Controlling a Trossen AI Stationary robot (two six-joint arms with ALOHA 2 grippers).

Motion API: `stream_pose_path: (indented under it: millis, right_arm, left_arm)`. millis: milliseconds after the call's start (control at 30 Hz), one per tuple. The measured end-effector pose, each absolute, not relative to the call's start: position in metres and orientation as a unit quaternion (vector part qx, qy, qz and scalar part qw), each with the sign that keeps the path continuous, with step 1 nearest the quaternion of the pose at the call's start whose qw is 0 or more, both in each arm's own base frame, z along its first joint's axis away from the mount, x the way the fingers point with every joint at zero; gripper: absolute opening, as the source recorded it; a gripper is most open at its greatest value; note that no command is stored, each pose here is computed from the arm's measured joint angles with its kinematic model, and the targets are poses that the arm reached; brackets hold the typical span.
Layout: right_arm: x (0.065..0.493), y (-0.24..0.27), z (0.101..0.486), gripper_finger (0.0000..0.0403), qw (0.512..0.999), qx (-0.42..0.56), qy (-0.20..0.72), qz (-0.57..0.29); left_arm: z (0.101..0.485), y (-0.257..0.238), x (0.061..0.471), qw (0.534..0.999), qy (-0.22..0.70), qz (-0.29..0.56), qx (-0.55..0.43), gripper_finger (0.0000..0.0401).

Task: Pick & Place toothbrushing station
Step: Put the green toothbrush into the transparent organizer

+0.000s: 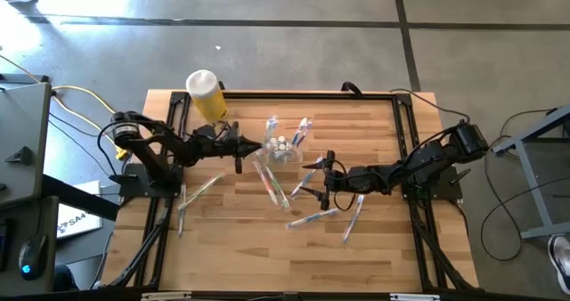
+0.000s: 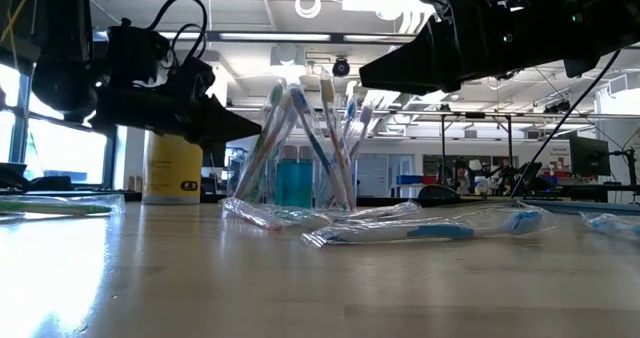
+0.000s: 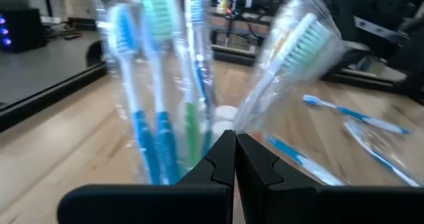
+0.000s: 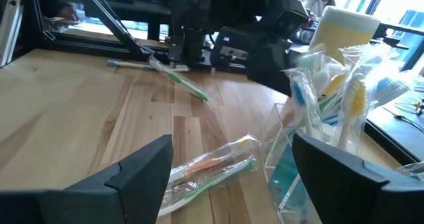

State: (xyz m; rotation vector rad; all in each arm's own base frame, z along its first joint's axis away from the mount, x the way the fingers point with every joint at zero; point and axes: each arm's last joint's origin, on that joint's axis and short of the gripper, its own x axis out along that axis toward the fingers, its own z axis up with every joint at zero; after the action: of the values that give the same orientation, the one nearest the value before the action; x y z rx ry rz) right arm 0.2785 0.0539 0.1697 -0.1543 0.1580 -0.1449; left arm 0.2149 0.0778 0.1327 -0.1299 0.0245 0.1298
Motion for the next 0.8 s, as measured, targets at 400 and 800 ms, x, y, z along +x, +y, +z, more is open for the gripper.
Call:
stream_pose_path:
  millis: [400,800]
  right_arm:
    - [0.2787,0.054,0.1711,0.0301,0.992,-0.07,0.071,-0.073]
    - [0.2782,0.0539,0.1681,0.0301,0.992,-0.064,0.086,-0.073]
  left_arm:
    - [0.1271,0.0763,0.2158,0.989,0.038,0.109,-0.091,0.0]
    - [0.1257,0.0782,0.2147,0.981,0.039,0.145,-0.122,0.0044]
